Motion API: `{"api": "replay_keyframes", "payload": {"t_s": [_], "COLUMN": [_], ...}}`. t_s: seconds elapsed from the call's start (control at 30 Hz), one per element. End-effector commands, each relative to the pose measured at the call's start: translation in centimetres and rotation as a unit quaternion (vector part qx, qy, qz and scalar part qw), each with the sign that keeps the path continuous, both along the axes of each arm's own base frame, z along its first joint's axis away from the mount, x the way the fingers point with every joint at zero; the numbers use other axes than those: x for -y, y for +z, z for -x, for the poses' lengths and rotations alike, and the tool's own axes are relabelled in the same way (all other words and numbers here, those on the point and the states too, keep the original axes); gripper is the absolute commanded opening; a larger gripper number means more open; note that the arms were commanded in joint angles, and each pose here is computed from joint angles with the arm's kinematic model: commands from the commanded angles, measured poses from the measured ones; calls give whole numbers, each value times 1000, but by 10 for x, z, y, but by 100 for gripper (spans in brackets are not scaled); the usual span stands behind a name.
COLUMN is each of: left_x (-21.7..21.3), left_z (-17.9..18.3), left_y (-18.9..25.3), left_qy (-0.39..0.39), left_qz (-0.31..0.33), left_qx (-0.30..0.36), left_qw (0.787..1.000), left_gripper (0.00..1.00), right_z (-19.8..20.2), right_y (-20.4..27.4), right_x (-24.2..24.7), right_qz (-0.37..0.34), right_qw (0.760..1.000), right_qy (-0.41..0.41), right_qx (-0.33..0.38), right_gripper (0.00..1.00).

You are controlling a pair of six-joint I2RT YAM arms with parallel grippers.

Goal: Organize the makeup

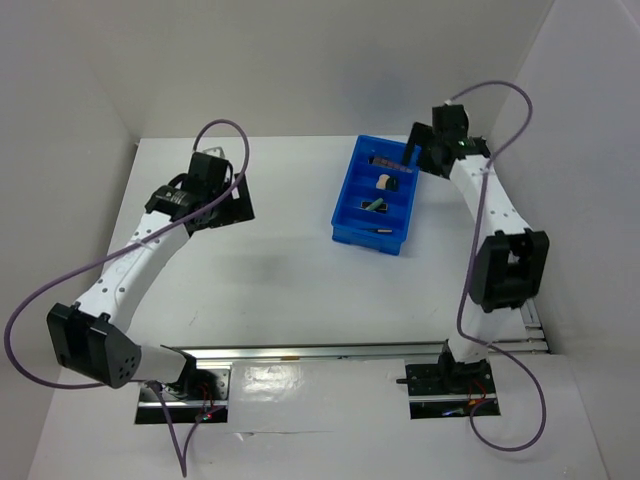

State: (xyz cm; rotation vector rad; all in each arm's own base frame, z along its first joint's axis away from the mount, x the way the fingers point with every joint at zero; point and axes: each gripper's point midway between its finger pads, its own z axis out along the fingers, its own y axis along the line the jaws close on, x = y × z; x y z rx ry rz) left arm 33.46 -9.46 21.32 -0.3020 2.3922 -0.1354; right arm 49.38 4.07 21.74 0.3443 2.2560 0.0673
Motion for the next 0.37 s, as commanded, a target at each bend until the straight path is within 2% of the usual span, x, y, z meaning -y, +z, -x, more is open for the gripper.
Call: {"api": "replay_keyframes", "payload": {"t_s": [0.0,0.03,0.17,0.2,0.33], "left_x": [-1,-1,2,3,5], "left_z": [1,1,3,4,3], "left_y": [20,21,21,17,18], "left_qy": [-13,-13,-24,-27,-31], "left_qz": [2,4,10,12,17], "left_qx": [30,36,37,32,35], "left_qw": [999,999,999,999,999], "left_gripper": [99,99,99,99,99], "right_z": [61,76,122,137,166], "right_y": [-15,4,1,-12,-4], "right_x": [19,25,57,66,79], "right_qz": [-62,-66,-82,-72,-71], "right_qw": [993,993,987,984,981], "right_qy": [-93,-98,-140,-162,-183], "right_qx": [-29,-2,8,-10,13], "right_gripper": [100,100,100,100,100]}}
